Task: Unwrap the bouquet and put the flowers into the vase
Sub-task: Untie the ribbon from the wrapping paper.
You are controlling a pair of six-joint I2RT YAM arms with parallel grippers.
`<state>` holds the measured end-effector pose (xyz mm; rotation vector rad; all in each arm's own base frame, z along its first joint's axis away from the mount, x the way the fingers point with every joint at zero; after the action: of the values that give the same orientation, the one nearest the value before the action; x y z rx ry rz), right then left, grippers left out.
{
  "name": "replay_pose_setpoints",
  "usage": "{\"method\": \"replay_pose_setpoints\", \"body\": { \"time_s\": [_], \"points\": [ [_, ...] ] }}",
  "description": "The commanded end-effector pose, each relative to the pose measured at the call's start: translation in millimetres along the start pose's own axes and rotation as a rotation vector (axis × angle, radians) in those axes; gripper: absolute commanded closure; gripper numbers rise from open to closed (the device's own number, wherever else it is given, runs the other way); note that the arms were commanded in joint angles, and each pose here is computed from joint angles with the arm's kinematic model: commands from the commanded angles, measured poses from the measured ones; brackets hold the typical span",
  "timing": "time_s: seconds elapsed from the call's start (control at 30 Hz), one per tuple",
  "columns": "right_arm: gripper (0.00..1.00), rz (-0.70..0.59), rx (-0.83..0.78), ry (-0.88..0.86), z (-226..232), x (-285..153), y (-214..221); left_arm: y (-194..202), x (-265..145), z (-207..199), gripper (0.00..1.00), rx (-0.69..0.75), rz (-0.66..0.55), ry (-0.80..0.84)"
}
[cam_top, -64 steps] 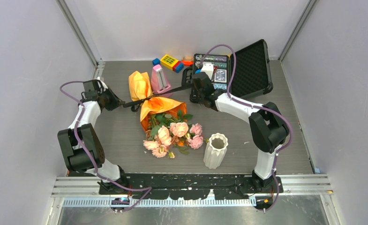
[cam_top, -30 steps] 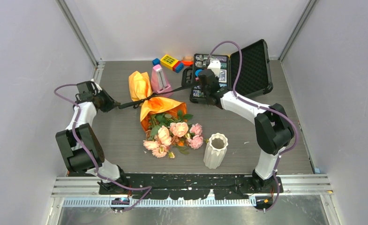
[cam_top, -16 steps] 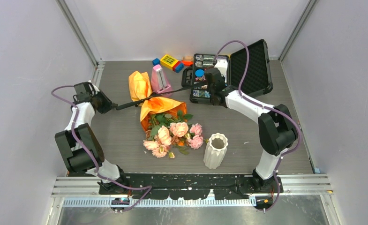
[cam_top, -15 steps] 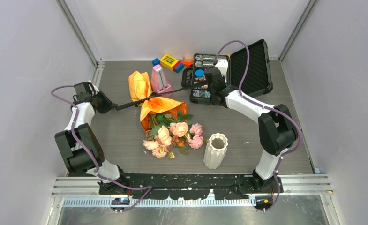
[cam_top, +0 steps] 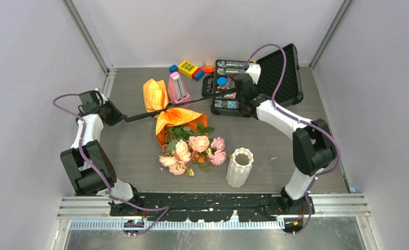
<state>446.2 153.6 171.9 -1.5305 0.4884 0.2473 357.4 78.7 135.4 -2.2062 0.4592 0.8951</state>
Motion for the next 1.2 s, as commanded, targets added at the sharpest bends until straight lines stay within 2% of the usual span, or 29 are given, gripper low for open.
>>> {"method": "replay_pose_setpoints", "body": {
  "time_s": [0.0, 0.83, 1.17],
  "points": [
    [1.0, -0.053, 0.069, 0.001, -8, -10, -21, -24, -18, -6, 1.0, 0.014, -0.08, 0.017],
    [1.0, -0.026, 0.121, 0.033, -44, -8, -21, -43, -45, 5, 1.0, 0.015, -0.202, -0.023],
    [1.0, -0.016, 0.12, 0.059, -55, -4, -18, -56, -64, 18, 1.0, 0.046, -0.287, -0.103]
  ]
}}
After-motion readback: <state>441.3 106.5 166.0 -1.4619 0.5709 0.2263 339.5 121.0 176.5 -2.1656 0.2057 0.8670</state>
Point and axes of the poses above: each gripper's point midway between its finger pads, its own x axis out along the fingers, its own z axis along the line the jaws close on, y = z × x, the point moved 2 cm from there along -x, back along the fingers, and after that the axes turned 6 degrees about -x, right-handed, at the moved point
